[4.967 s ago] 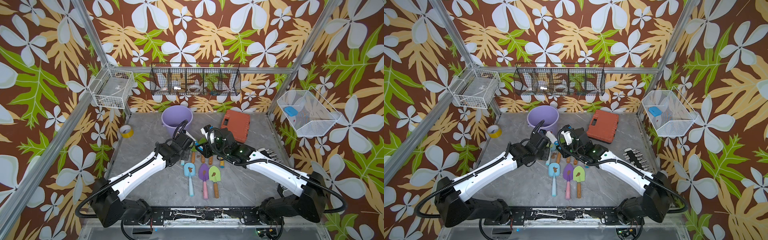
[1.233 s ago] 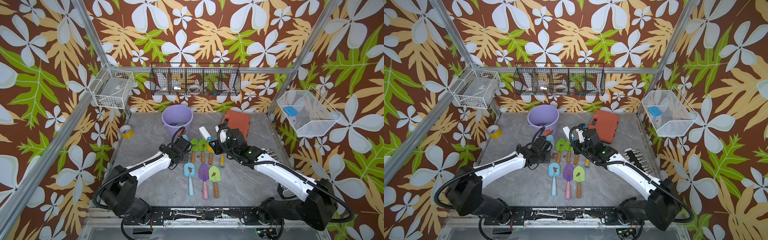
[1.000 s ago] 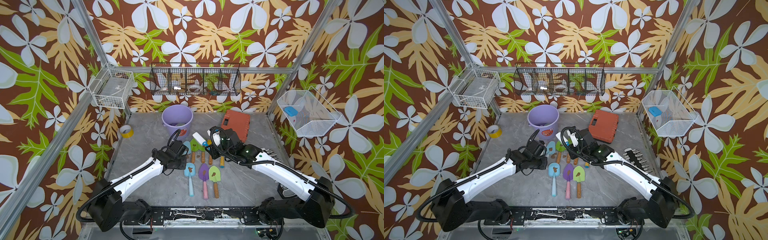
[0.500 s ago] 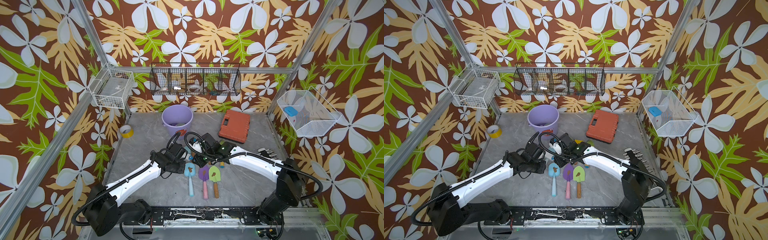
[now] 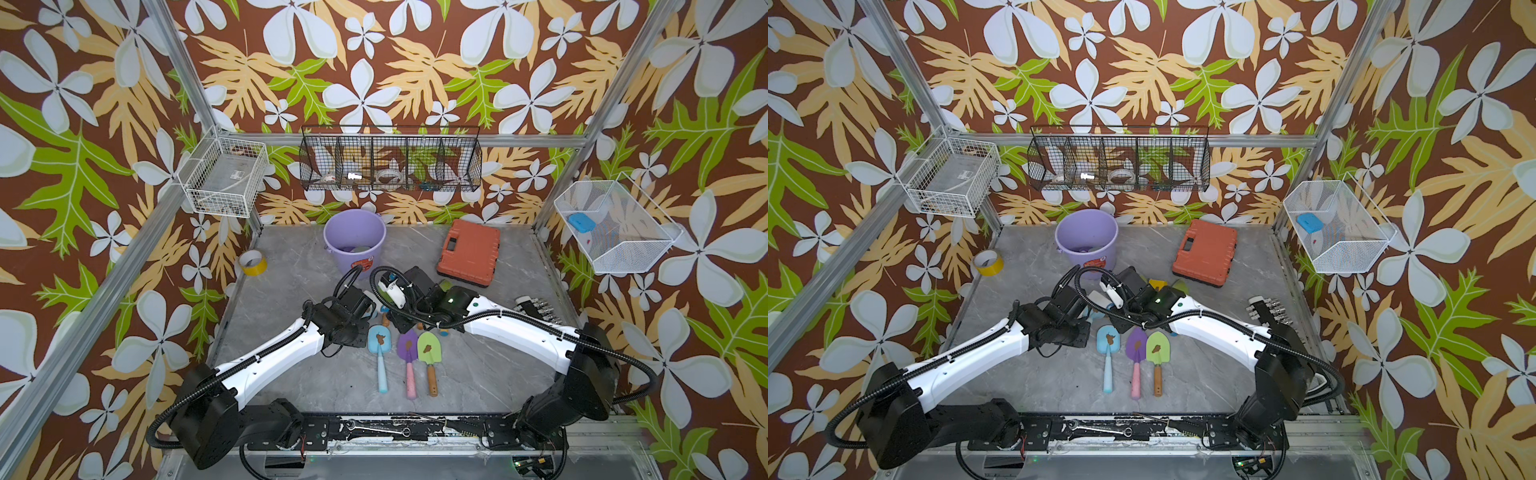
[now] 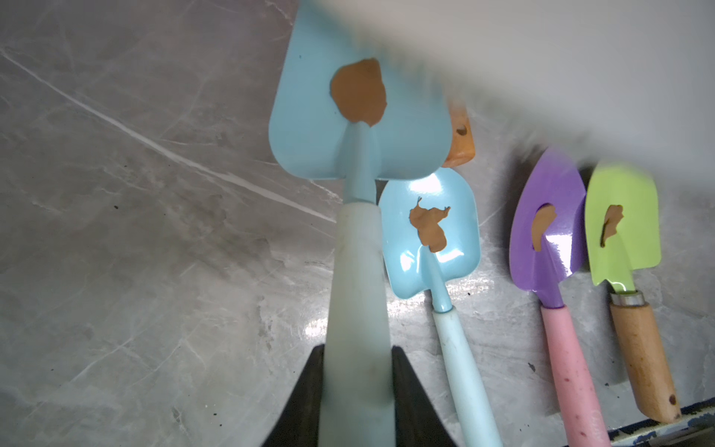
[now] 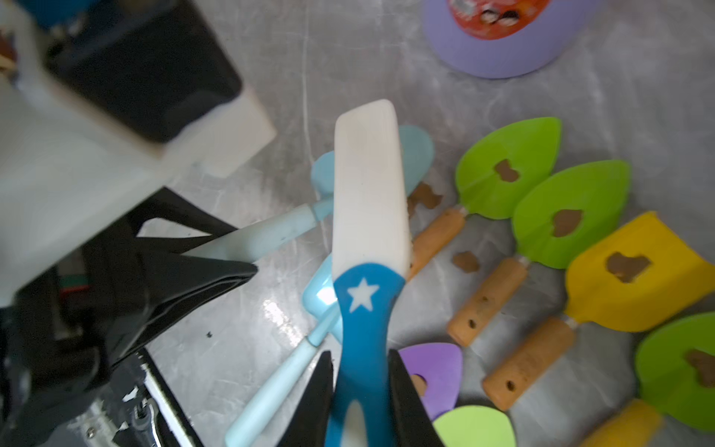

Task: Brush the soil off the hand trowel and place it into the bucket
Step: Brush off the soil from the hand trowel.

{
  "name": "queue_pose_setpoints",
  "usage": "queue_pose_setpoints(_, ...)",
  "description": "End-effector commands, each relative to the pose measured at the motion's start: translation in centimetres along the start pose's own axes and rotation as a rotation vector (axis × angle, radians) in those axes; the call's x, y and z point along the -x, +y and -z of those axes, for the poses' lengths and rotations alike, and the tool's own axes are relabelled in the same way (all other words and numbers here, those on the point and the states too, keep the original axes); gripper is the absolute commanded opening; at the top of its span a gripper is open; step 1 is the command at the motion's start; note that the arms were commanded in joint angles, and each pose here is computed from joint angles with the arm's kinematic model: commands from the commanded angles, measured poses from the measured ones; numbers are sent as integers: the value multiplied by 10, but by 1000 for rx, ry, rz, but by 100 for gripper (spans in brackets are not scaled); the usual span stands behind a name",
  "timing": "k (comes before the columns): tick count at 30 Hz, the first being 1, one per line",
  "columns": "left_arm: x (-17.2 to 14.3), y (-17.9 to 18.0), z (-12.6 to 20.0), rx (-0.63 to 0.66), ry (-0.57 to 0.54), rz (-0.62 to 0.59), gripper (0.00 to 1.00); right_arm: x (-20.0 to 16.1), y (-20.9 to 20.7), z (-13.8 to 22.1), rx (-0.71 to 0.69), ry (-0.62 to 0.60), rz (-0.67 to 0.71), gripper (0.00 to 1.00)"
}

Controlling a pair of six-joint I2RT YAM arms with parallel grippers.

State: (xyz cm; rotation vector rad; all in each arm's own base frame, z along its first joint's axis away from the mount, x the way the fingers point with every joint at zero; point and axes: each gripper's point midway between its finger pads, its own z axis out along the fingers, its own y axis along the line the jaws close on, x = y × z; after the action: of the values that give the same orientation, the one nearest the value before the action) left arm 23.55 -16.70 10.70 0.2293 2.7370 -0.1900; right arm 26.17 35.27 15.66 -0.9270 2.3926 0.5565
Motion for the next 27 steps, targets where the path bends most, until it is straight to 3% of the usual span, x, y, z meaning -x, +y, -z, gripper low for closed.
queue_pose_setpoints(1,6,1,2,11,-23,-5,0,-17,0,-17,15,72,-11,0)
queue_pose_setpoints(4,6,2,1,19,-21,-8,0,-28,-59,-24,-234,112,-79,0)
queue_pose_setpoints(6,6,3,2,24,-23,-9,0,-19,-79,-10,-346,61,-80,0)
queue_pose_setpoints(11,9,3,3,25,-26,-6,0,17,-32,15,-137,-99,-64,0)
queue_pose_setpoints(18,9,2,3,19,-29,-4,0,1,19,-13,114,-27,-27,0)
queue_pose_setpoints(20,9,2,4,18,-30,-5,0,-7,15,-29,106,10,-28,0)
queue_pose_setpoints(23,6,4,3,23,-25,-4,0,-15,-22,-45,-10,52,-73,0)
queue_pose_setpoints(27,5,4,3,18,-28,4,0,-2,-59,-27,-157,-21,-109,0)
